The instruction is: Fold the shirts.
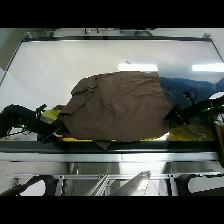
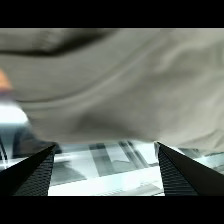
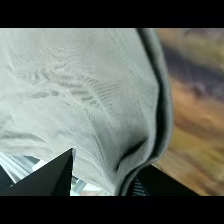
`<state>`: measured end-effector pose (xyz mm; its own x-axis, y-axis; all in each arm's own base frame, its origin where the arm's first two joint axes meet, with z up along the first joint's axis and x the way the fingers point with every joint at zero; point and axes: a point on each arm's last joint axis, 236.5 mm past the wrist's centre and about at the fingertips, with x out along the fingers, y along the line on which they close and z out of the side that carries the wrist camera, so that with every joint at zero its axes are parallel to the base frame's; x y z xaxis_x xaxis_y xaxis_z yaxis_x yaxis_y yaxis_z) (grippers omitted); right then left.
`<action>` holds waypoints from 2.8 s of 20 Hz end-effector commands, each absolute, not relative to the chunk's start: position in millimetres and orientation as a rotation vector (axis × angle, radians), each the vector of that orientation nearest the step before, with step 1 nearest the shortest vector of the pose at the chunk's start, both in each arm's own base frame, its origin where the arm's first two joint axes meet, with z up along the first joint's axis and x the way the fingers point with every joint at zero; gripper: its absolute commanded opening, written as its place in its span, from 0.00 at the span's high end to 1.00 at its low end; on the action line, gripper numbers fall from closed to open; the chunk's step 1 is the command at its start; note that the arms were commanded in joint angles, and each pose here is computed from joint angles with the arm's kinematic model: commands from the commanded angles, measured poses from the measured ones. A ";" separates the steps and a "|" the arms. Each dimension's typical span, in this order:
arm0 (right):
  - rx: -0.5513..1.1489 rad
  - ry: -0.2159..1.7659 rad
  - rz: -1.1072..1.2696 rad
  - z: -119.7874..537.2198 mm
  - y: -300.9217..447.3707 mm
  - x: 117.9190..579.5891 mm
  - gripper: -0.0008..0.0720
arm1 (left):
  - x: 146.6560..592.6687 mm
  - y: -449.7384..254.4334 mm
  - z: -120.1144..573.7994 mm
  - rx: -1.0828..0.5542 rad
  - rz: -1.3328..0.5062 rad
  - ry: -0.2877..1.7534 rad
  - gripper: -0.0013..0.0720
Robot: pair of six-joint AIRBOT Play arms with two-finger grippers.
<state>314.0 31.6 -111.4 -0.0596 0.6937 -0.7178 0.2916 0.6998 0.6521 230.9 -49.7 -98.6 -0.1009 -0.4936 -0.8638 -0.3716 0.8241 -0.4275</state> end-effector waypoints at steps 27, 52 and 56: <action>1.097 1.190 1.007 31.8 100.1 351.6 0.96 | 306.2 -156.3 14.0 -0.935 -1.021 1.493 0.95; 0.528 0.224 0.494 156.7 37.3 470.4 0.96 | 463.8 -140.7 143.5 -0.398 -0.950 0.814 0.95; 0.668 0.437 0.315 15.2 17.2 538.5 0.96 | 511.0 -157.1 -0.4 -0.657 -0.875 1.174 0.97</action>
